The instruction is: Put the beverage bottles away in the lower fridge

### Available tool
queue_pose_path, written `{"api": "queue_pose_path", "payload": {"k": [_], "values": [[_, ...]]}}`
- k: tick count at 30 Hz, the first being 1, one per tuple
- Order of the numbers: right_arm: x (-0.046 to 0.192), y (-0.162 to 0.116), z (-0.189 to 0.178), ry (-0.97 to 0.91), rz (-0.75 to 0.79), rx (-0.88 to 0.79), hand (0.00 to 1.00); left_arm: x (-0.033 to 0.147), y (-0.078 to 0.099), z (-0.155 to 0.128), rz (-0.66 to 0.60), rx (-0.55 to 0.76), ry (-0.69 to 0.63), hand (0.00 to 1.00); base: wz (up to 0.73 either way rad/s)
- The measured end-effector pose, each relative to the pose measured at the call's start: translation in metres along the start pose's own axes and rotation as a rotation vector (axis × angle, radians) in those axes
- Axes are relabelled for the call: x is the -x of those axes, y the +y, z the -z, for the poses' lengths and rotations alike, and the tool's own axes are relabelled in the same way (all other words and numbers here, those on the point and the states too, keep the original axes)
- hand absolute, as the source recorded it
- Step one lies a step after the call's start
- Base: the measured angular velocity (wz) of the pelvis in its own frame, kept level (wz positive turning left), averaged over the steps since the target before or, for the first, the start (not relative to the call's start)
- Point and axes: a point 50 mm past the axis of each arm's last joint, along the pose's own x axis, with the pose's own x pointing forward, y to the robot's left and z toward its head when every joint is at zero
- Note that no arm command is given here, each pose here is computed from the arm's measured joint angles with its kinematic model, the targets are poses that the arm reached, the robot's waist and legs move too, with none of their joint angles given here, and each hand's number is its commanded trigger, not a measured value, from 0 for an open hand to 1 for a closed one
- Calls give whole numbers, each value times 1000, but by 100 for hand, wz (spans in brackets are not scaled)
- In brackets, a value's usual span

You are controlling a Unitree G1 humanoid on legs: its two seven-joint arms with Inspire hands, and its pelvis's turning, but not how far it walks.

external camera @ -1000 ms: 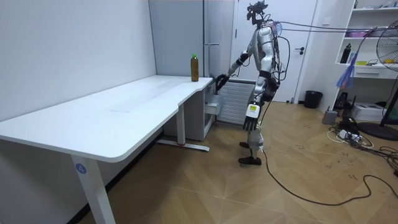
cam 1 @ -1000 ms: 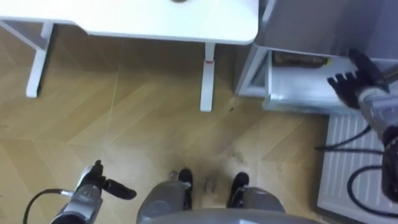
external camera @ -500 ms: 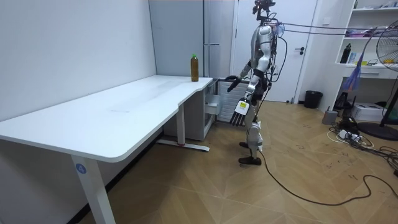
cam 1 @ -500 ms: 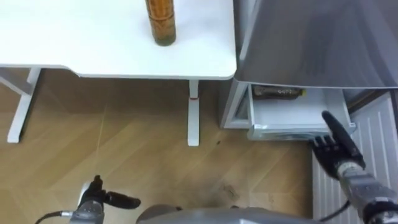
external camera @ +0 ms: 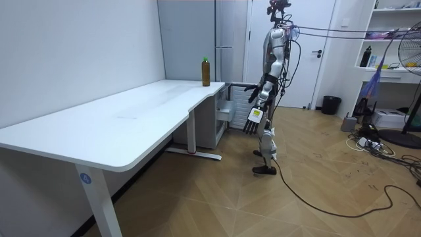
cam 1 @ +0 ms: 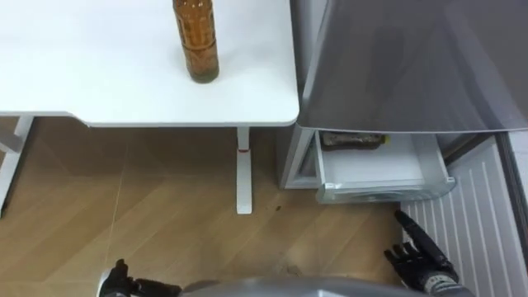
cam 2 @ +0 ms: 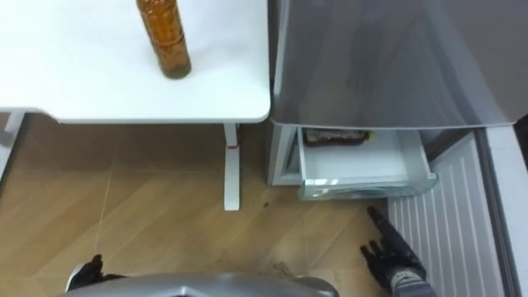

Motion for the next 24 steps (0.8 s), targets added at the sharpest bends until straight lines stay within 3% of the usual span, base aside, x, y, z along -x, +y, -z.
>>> {"api": "queue_pose_path", "payload": {"k": [6,9,11,14,17,24], "values": [[10,-36,21,114,125,189,0,1,-8,8,17,12,34,0,0],[14,-47,28,187,165,373,0,2,-8,15,13,2,65,0,-2],[15,-50,31,256,181,599,0,2,-8,19,13,-23,88,0,-11],[11,-42,25,269,184,766,0,2,-9,20,16,-29,109,0,-18],[9,-37,23,271,186,865,0,1,-13,15,25,-26,107,0,-2],[6,-31,18,239,204,911,0,1,-15,17,30,-28,124,0,0]]}}
